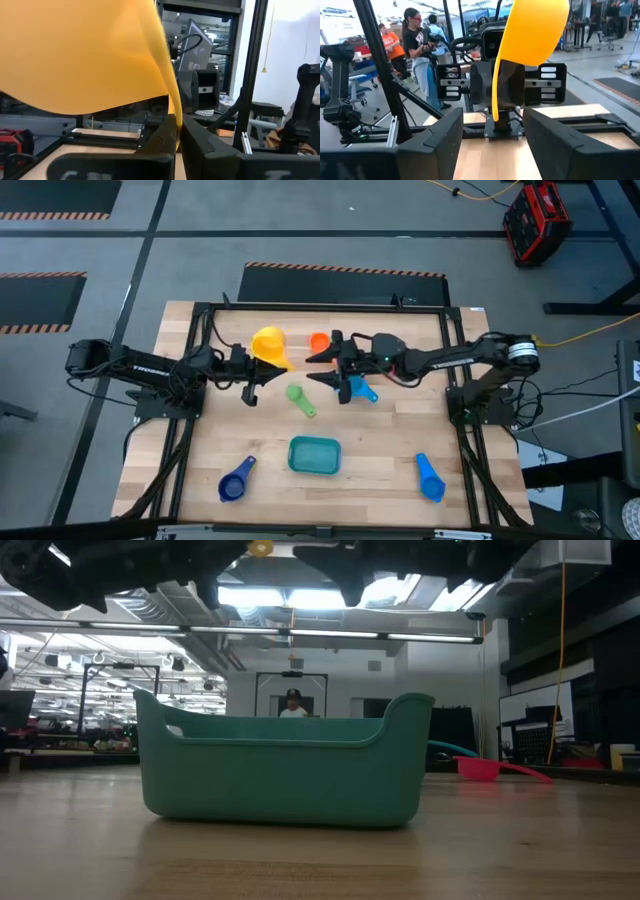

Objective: Nest measuring cups in basket
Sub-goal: Stack the yellow measuring cup on top of the light blue measuring cup

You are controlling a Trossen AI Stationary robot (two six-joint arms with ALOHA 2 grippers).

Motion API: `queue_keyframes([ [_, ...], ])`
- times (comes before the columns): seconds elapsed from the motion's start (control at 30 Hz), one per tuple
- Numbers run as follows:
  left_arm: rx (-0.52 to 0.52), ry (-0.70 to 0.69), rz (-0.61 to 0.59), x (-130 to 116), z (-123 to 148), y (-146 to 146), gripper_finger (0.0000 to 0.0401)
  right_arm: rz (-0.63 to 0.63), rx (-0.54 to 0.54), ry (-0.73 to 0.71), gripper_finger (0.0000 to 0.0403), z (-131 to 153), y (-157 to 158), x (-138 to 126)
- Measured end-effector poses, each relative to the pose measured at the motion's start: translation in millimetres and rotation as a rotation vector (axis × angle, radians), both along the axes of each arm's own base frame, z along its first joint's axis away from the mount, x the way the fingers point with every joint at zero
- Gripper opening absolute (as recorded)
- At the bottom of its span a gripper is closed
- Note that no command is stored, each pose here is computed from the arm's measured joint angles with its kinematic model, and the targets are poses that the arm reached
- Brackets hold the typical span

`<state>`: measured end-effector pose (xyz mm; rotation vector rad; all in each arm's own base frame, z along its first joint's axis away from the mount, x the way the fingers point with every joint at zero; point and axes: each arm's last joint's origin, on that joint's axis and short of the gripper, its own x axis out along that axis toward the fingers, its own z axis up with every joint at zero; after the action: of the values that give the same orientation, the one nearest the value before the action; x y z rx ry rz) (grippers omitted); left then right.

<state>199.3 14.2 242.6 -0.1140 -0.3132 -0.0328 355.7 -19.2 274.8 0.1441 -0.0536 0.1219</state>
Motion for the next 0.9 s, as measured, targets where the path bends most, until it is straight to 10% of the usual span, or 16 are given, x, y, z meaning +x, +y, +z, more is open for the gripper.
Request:
queue_keyframes([
  [0.9, 0.04, -0.026, 0.019, -1, 2, 0, 0.0005, -0.001, -0.014, -0.123, 0.0203, -22, -3, 45],
])
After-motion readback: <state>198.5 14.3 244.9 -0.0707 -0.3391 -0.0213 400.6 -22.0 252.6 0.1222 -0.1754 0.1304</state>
